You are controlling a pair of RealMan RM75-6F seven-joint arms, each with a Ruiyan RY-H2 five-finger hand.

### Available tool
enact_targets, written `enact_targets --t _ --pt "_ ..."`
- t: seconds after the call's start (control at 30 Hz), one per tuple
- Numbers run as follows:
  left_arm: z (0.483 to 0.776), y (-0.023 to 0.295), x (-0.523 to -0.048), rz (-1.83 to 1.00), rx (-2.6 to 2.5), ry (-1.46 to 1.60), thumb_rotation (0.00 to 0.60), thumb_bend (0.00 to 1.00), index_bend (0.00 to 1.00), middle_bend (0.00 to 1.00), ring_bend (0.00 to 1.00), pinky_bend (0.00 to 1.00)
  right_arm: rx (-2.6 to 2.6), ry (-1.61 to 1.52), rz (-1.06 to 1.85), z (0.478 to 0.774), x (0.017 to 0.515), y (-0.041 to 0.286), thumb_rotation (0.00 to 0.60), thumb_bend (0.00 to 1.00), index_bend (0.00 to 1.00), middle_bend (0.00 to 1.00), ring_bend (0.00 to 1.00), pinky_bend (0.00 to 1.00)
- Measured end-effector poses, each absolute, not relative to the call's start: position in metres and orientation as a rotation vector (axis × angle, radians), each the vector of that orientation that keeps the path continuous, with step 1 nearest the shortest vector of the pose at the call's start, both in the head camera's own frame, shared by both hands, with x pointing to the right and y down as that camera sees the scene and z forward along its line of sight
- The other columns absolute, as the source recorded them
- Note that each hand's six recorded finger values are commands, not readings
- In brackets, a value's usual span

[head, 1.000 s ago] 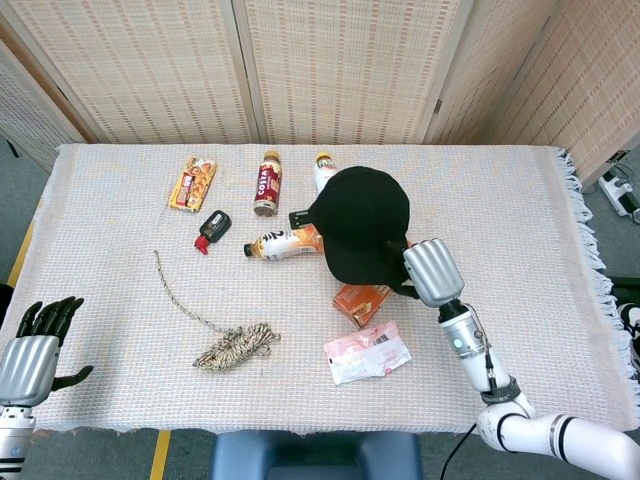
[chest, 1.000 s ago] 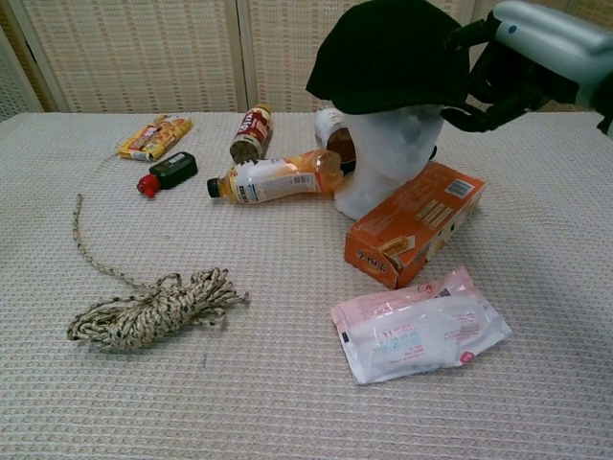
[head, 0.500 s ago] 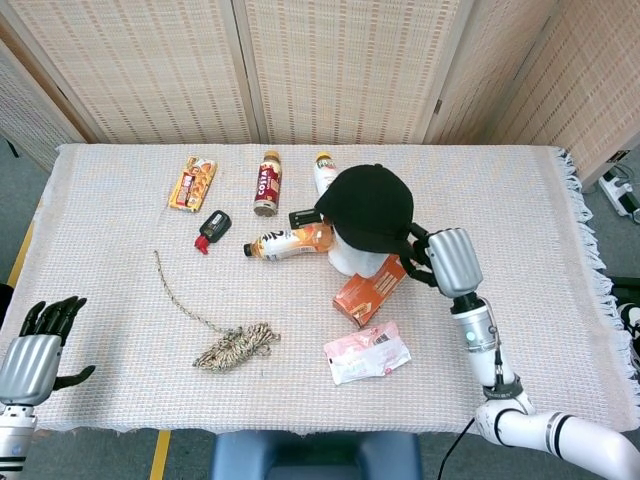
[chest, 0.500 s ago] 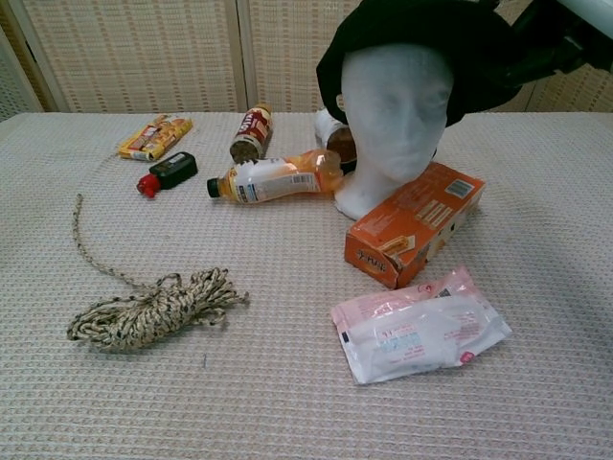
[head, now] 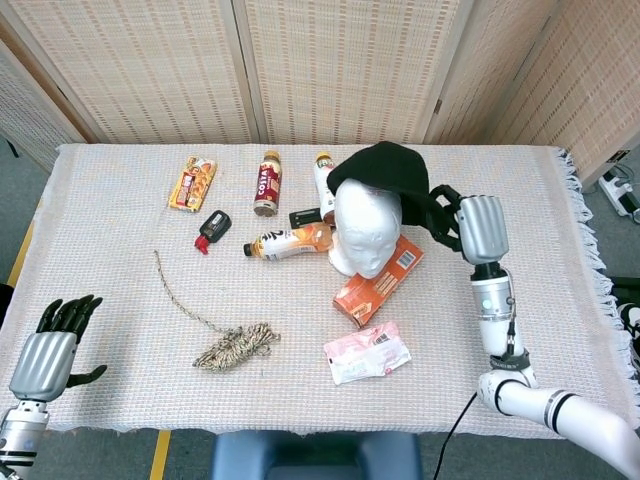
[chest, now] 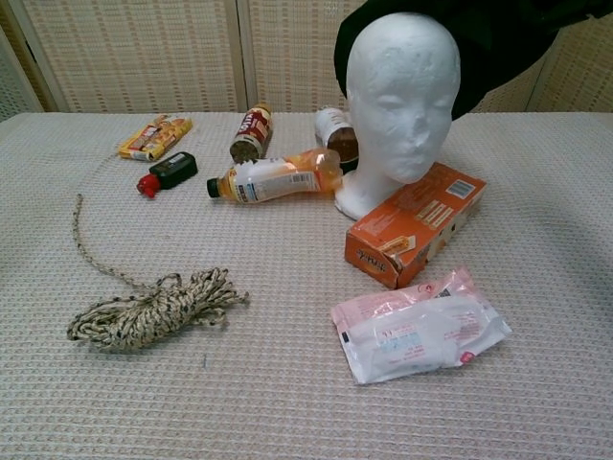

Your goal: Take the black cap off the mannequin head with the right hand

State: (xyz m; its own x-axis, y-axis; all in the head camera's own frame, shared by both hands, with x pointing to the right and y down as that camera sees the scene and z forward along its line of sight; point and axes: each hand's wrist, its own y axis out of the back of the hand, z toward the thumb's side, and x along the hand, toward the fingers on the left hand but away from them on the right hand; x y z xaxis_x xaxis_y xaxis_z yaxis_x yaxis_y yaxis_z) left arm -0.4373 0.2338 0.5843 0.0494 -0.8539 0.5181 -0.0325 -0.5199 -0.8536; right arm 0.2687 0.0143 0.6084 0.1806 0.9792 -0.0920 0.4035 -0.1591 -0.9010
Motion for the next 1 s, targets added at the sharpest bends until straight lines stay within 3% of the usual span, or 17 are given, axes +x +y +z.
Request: enact_targets --t 0.47,1.0 --pt "0.585 0.233 -0.433 -1.547 -1.662 0.890 0.600 0.06 0.12 0.11 0.12 0.10 -1.556 -1.229 1.071 0.610 0.309 -0.024 0.600 0.85 0.71 0.98 1.00 1.00" --pt "0.590 0.238 -0.424 -1.535 -1.703 0.885 0.600 0.06 0.12 0.11 0.12 0.10 -1.567 -1.019 1.304 0.634 0.374 0.033 0.600 0.85 0.71 0.98 1.00 1.00"
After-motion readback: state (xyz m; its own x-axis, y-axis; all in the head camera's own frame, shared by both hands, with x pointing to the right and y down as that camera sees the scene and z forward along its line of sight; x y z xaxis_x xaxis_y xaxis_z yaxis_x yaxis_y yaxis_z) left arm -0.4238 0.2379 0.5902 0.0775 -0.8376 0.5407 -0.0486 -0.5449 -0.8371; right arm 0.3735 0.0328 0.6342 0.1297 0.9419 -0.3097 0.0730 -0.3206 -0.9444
